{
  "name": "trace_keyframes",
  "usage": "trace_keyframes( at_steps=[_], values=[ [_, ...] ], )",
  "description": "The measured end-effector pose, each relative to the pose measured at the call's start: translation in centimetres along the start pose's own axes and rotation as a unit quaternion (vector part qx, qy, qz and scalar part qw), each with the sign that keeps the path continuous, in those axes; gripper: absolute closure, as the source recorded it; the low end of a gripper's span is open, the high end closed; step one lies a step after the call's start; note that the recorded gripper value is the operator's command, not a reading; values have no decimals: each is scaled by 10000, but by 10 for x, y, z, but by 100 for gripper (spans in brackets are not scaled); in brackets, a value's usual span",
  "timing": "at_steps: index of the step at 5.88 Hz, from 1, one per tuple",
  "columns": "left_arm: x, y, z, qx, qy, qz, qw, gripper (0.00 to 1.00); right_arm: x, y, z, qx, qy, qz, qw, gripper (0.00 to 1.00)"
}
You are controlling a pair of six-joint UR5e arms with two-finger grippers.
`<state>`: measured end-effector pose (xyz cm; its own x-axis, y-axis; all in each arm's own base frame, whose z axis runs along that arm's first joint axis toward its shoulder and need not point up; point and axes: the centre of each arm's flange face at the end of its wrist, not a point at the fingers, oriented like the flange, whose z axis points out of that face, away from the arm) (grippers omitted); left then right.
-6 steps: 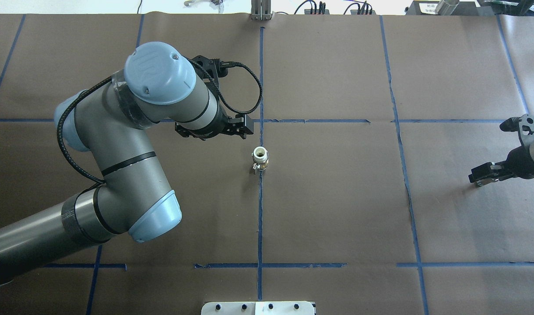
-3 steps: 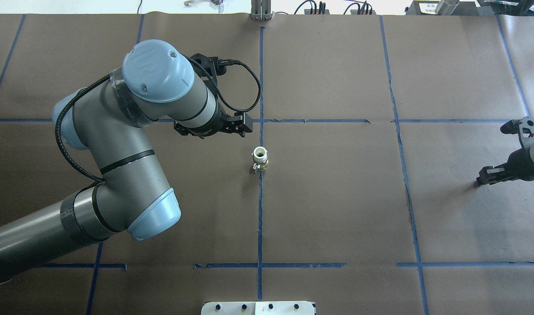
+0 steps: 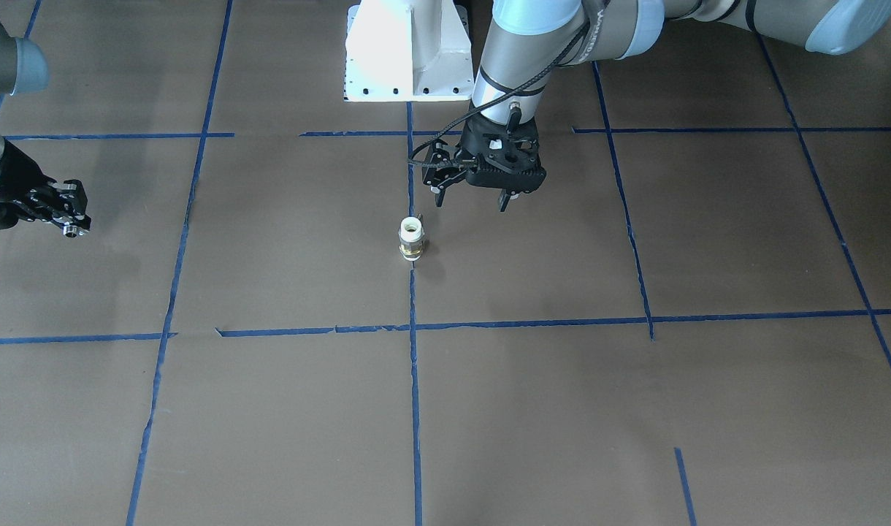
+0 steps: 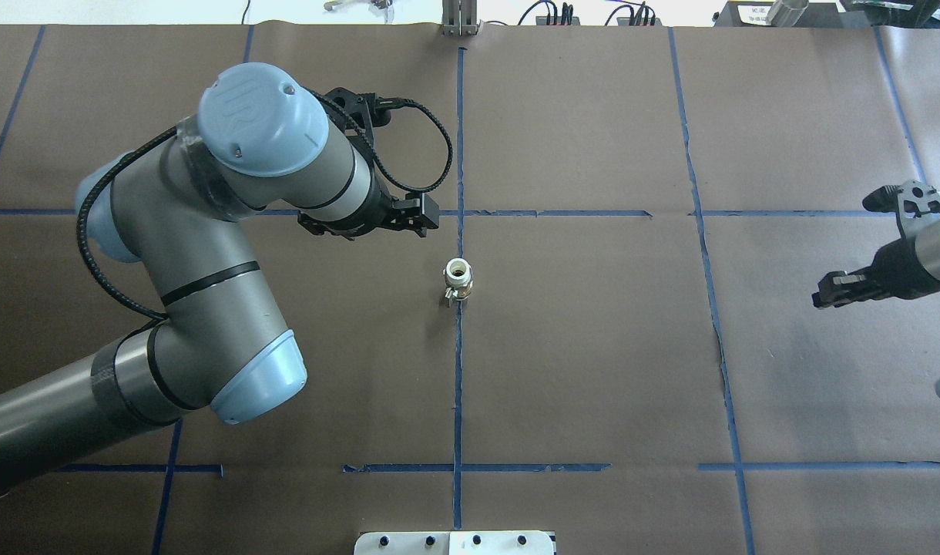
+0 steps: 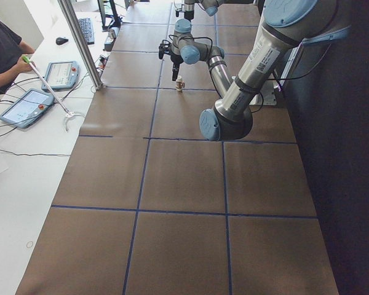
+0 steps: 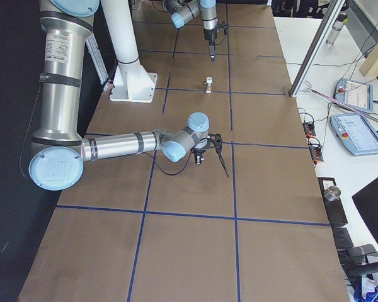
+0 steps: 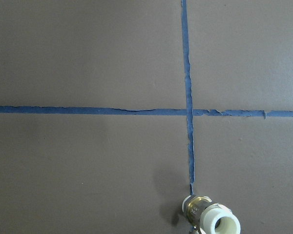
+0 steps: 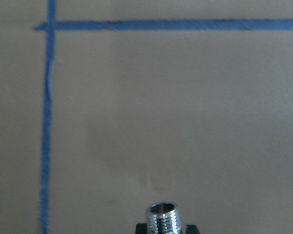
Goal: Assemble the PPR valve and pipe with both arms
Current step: 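Carry the chrome valve over the white fitting with the right gripper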
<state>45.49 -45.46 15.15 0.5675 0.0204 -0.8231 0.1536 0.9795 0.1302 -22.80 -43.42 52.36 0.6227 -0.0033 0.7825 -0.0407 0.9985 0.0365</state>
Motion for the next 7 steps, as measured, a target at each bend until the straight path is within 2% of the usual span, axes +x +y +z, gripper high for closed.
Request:
trace_keyframes(
  at_steps=[1, 2, 3, 5, 7],
  values=[
    [-19, 10, -9, 16, 27, 21, 10000, 1, -61, -21, -14, 107, -235, 471, 9986, 100],
    [-40, 19, -14, 7, -5, 29, 10000, 2, -135, -36, -22, 89, -501, 897, 9947, 100],
    [-61, 27, -14, -13, -53, 29, 10000, 2, -221, -45, -26, 22, -594, 1252, 9904, 100],
    [-93, 41, -8, -122, -9, 40, 9999, 1, -381, -35, -24, 65, -393, 1766, 9835, 100],
    [-106, 49, -1, -388, 62, -9, 9992, 1, -459, -35, 0, 9, -248, 2051, 9784, 100]
  ],
)
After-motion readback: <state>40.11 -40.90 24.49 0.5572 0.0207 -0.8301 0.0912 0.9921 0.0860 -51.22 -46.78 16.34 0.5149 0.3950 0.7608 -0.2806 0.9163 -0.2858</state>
